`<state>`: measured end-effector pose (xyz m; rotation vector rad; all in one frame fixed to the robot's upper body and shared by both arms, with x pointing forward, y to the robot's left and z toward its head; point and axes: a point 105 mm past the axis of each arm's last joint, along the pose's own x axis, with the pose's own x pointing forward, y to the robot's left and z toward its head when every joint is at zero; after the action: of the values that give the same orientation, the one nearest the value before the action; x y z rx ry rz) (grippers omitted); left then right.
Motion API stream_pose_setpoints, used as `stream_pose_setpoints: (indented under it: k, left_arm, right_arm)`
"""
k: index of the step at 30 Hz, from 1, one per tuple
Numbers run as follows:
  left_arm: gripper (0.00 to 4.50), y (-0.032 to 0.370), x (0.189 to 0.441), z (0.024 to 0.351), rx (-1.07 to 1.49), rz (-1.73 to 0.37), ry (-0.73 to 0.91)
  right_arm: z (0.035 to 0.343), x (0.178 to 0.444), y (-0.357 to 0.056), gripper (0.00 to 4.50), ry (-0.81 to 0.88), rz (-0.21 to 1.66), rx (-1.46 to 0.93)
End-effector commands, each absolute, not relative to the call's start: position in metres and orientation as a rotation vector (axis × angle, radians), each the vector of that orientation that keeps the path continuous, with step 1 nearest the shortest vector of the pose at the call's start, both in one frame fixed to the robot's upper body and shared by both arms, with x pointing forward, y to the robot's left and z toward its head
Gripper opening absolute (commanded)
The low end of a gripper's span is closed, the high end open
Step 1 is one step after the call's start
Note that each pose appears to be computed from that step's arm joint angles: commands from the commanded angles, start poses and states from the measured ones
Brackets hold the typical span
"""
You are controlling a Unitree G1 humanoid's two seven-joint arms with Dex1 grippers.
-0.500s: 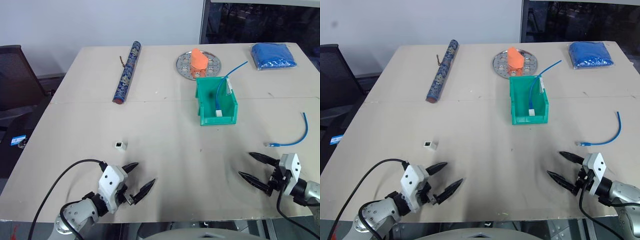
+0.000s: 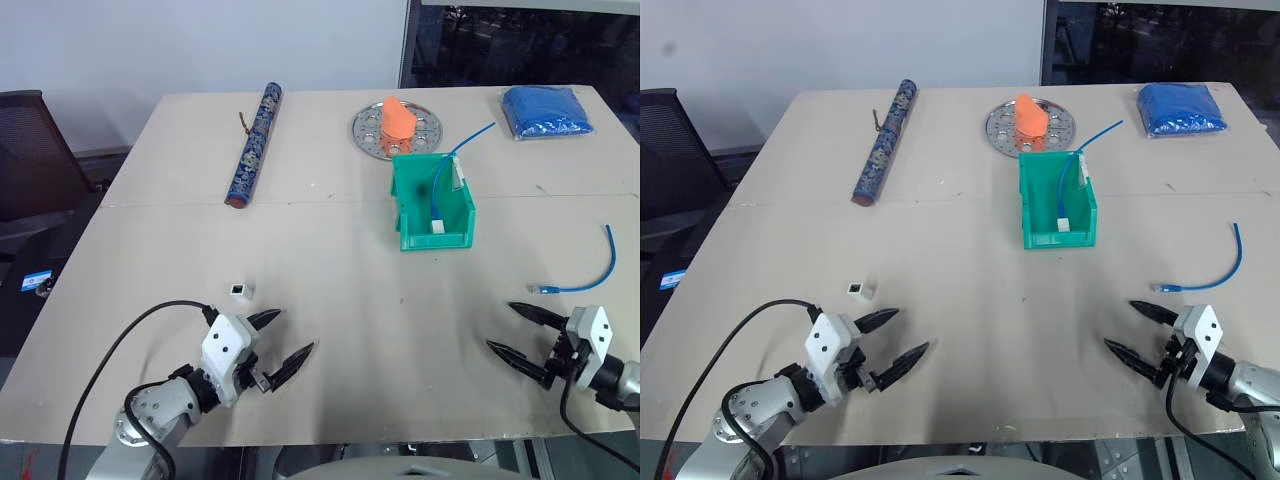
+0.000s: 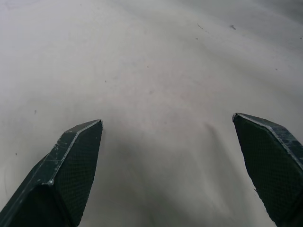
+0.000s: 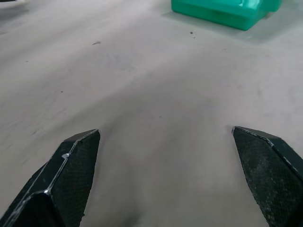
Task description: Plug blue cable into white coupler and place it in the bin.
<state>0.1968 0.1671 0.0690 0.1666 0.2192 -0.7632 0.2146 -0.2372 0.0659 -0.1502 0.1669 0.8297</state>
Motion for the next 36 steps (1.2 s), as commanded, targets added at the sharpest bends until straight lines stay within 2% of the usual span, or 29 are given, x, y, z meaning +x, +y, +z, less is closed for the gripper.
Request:
stream_pose_setpoints:
  k: [1,5,9,14,20,27,32,36]
  left_arm:
    - [4.5,0.166,0.198,0.073,0.18,-0.783,0.197]
    - [4.5,0.16,0.207,0.092,0.212,-0.852,0.154]
    - [4.5,0.136,0.205,0.115,0.206,-1.036,0.116]
    - [4.5,0.109,0.195,0.148,0.177,-1.288,0.103]
    - [4.5,0.1,0.19,0.16,0.247,-1.434,0.145]
    - [4.5,0.1,0.192,0.163,0.287,-1.418,0.128]
    - [4.5,0.105,0.196,0.16,0.317,-1.382,0.117]
    - [4.5,0.106,0.203,0.163,0.317,-1.349,0.092]
  right_arm:
    - [0.087,0.222,-0.253,4.4,0.088,0.778,-0.167]
    - [0.102,0.236,-0.279,4.4,0.067,0.716,-0.215]
    - [0.108,0.252,-0.307,4.4,0.097,0.661,-0.26]
    - [0.099,0.264,-0.333,4.4,0.248,0.653,-0.309]
    - [0.09,0.271,-0.336,4.4,0.349,0.737,-0.357]
    - [0.088,0.283,-0.317,4.4,0.36,0.856,-0.374]
    - [0.082,0.283,-0.314,2.19,0.397,0.897,-0.406]
    - [0.083,0.284,-0.31,0.16,0.396,0.927,-0.42]
